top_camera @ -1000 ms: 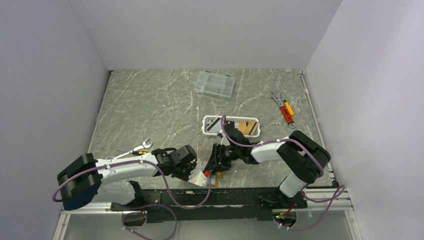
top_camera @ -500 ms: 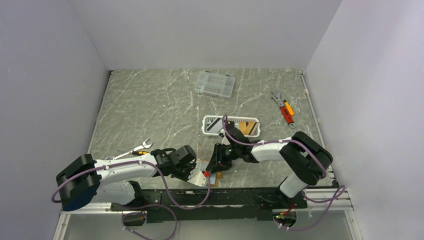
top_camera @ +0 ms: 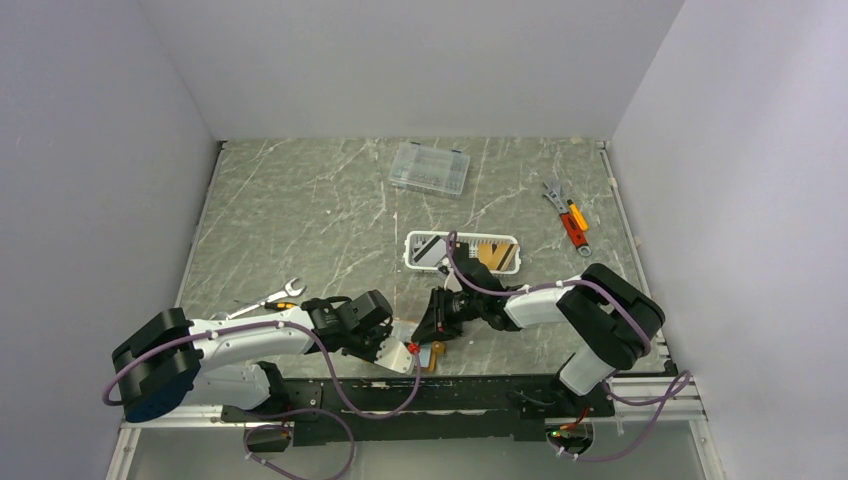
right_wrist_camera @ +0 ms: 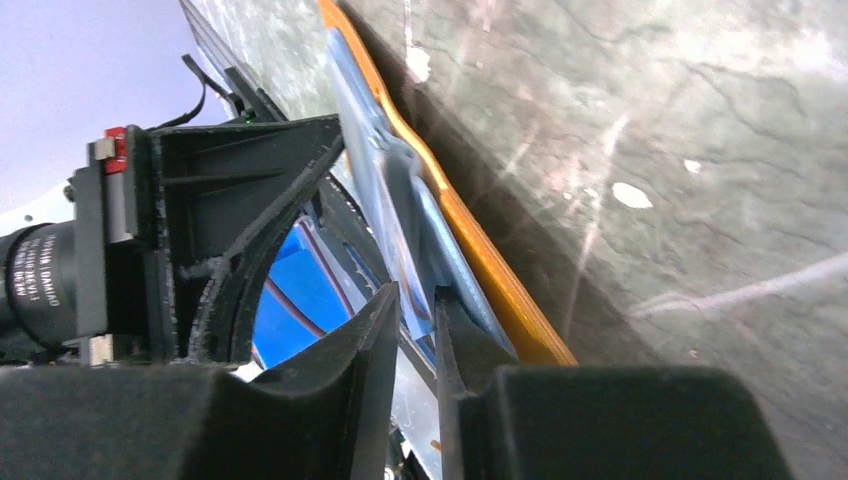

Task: Put the credit cards into the card holder
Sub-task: Insert the credit card into the card holder.

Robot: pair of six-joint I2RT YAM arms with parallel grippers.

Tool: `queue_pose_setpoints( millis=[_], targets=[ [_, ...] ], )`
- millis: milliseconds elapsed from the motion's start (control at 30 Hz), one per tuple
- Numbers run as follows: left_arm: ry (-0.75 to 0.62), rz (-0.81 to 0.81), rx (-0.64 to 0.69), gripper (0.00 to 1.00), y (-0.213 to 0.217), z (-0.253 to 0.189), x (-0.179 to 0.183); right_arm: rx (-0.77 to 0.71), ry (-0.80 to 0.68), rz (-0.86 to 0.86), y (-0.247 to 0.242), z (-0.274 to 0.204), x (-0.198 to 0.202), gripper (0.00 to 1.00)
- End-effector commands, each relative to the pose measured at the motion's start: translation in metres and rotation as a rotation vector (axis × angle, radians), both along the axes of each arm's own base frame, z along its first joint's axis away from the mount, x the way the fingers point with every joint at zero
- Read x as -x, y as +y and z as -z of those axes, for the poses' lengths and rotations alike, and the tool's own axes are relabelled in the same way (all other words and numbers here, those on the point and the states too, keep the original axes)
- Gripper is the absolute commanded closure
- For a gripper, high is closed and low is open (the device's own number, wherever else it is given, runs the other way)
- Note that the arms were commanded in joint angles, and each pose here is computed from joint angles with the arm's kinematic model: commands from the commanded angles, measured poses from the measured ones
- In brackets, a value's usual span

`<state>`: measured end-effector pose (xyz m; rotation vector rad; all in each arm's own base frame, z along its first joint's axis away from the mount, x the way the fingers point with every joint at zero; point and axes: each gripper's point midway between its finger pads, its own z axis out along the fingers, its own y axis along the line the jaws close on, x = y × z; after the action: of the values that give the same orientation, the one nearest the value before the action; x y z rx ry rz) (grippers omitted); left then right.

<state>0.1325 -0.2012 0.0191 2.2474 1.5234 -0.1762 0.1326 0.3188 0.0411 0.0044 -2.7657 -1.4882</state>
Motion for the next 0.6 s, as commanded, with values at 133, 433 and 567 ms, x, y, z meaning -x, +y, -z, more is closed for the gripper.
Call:
queue_pose_setpoints(
  millis=[133, 433, 567],
  targets=[
    [0.076, 0.012, -0.102, 1.00, 0.0237, 0.0184, 0.0174, -0.042, 0.016, 0.033, 0.0014, 0.0049, -0.0005, 0.90],
    [0.069, 0.012, -0.114, 1.00, 0.0259, 0.0215, 0.0163, -0.064, -0.003, 0.057, -0.0036, 0.0051, -0.0054, 1.00],
    [0.064, 0.012, -0.122, 1.00, 0.0263, 0.0205, 0.0147, -0.049, 0.010, 0.026, -0.0051, 0.0092, -0.0030, 1.00]
  ],
)
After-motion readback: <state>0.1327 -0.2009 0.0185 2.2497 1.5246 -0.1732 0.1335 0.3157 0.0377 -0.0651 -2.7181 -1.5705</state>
